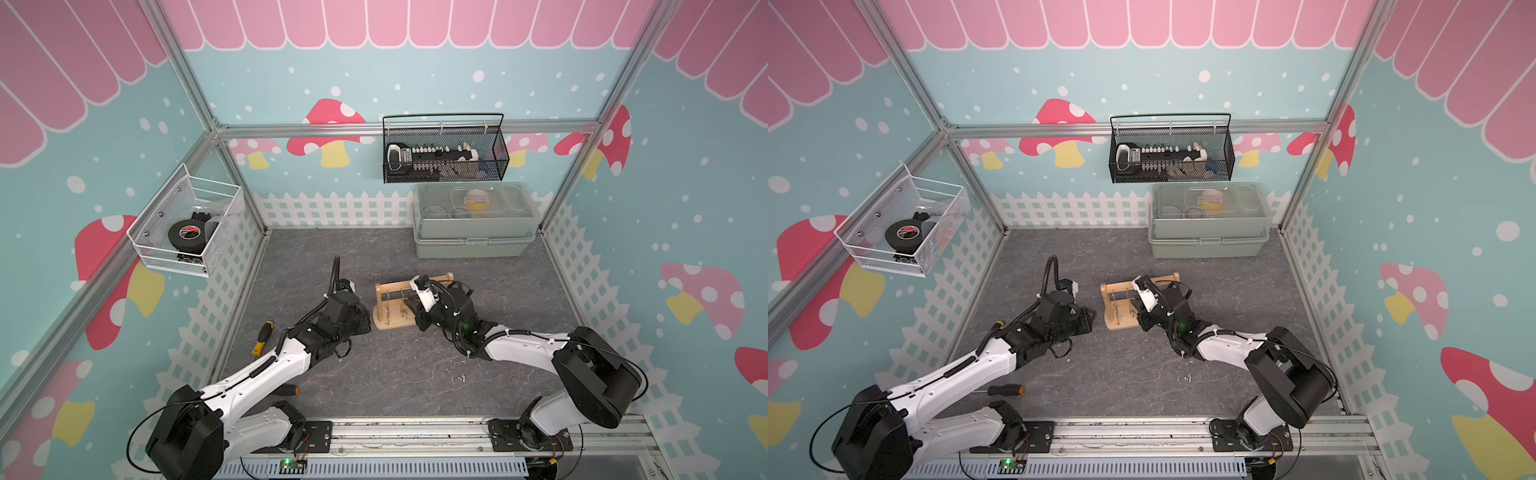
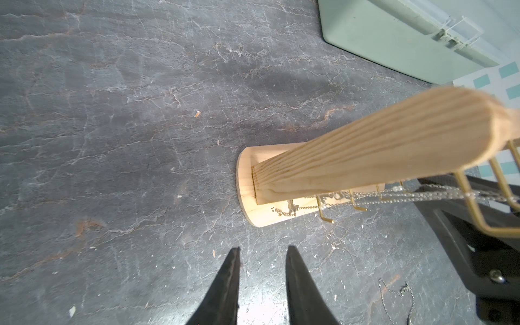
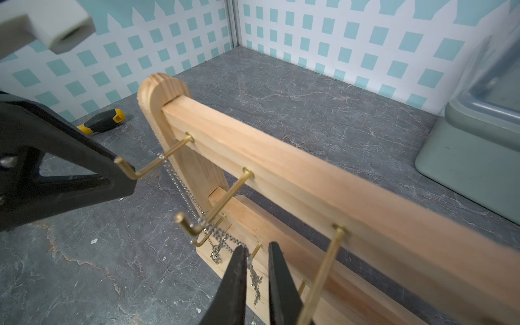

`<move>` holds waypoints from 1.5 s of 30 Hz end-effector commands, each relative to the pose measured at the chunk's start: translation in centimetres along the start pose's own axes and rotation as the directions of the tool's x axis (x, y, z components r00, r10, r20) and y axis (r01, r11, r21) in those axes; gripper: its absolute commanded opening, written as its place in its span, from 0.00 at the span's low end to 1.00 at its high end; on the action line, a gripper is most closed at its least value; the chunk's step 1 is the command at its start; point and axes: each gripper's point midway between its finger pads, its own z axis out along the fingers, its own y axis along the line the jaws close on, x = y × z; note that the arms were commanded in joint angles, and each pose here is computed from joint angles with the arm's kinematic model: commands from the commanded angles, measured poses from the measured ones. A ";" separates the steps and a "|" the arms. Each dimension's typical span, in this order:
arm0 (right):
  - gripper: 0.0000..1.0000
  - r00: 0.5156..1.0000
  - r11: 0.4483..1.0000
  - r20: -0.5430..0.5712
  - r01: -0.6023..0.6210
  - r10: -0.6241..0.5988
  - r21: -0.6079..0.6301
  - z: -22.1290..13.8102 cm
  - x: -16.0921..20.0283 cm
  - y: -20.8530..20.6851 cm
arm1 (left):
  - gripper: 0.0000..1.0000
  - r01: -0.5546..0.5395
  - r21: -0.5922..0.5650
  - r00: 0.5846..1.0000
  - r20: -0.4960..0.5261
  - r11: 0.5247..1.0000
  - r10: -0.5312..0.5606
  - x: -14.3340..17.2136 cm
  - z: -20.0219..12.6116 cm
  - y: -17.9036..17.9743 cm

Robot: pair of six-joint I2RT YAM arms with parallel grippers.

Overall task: Hang the necklace on the jewelry display stand
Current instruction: Hang the necklace on the stand.

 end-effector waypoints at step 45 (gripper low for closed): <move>0.04 0.994 0.995 0.098 -0.034 0.043 -0.090 -0.5 -2.4 1.7 | 0.29 -0.002 -0.004 1.000 0.022 1.000 0.002 -0.9 -0.2 -0.1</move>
